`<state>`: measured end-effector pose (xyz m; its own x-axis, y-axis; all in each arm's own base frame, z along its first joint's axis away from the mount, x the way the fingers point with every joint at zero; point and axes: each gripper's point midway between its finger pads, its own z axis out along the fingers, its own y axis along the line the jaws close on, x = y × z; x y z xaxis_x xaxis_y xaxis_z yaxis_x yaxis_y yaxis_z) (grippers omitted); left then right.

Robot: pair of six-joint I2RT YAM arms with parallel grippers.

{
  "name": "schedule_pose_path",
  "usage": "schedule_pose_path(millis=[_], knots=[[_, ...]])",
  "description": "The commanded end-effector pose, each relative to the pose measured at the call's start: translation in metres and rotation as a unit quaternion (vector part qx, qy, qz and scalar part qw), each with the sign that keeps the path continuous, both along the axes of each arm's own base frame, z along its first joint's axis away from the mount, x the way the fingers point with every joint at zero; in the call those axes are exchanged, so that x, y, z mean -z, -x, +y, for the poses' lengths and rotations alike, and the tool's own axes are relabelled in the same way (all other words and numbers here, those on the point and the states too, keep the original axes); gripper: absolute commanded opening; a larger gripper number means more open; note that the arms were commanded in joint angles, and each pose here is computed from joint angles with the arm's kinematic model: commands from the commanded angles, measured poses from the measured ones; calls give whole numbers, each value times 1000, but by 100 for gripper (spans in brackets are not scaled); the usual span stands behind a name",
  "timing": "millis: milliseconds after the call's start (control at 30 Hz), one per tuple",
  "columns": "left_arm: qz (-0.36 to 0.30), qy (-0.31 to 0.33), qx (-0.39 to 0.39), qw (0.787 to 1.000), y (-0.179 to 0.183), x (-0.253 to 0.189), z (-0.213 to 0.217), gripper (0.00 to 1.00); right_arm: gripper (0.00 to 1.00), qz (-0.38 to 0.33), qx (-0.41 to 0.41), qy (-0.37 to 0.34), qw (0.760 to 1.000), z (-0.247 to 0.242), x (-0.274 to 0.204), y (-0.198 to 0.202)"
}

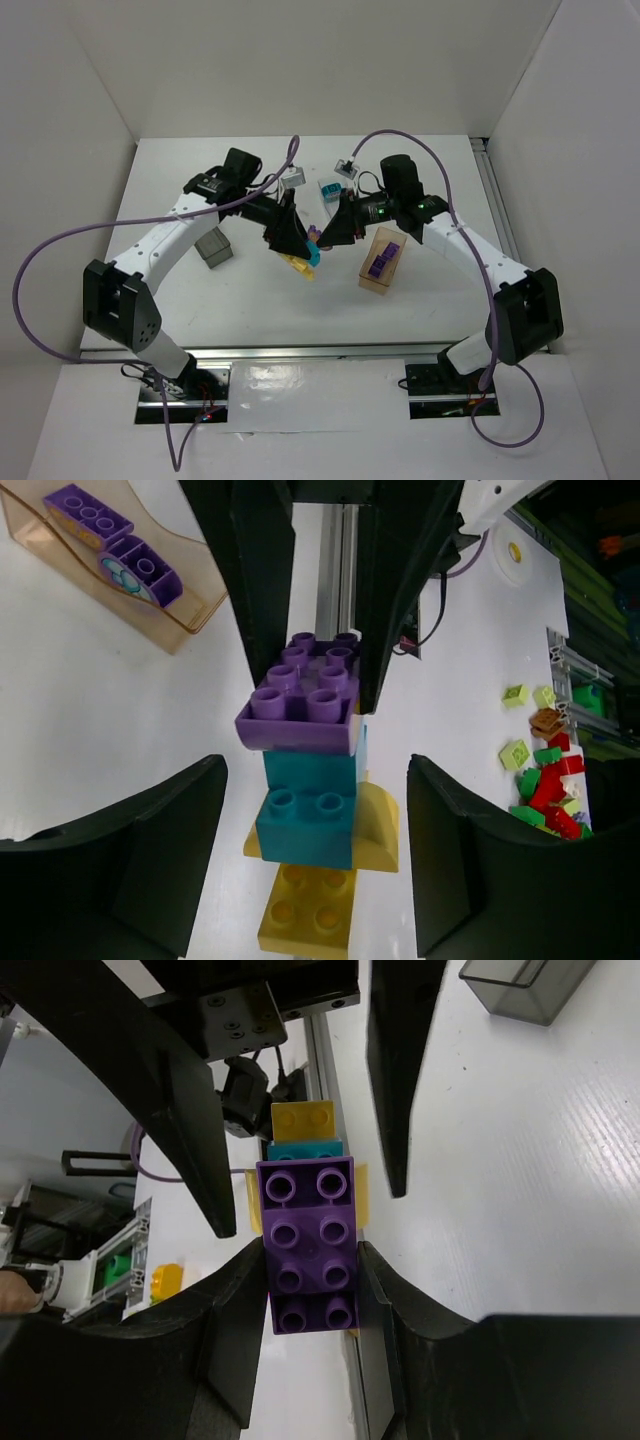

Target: Sort the legos into containers by color

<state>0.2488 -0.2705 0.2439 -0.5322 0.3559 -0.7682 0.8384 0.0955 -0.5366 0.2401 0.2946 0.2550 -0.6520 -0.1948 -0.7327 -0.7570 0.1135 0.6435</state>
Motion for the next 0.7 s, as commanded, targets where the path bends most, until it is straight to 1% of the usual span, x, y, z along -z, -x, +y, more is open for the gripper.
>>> schedule_pose_path(millis=[0,33,67,133,167,200,233,267,333,467,533,667], knots=[[-34,35,34,998,6,-20,-5,76,0,-26,-9,-11,1000,4,-14,-3],[-38,37,34,998,6,-23,-5,70,0,-26,-9,-11,1000,4,-14,-3],[-38,37,34,998,6,-23,-5,55,0,-26,-9,-11,1000,4,-14,-3],[-34,29,24,999,3,-22,-5,33,0,-23,1,-6,1000,2,-12,-7],[-38,23,14,999,-2,-21,-5,14,0,-24,5,-4,1000,0,-11,-6],[-30,13,5,999,-6,-16,-5,4,0,-19,16,2,1000,-4,-8,-7],[-29,14,-2,999,-10,-17,-3,0,0,-21,27,7,999,-8,-3,-12],[-33,17,-18,999,-19,-19,2,0,0,-17,31,9,999,-10,-2,-14],[-26,22,-29,999,-28,-17,8,0,0,-14,53,15,998,-23,3,-17],[-5,25,-70,997,-44,-15,22,0,0,-5,119,26,993,-44,9,-31],[-9,22,-90,996,-54,-13,26,0,0,3,143,33,989,-51,16,-34],[9,9,-130,991,-66,-6,33,0,0,1,184,42,982,-59,17,-43]])
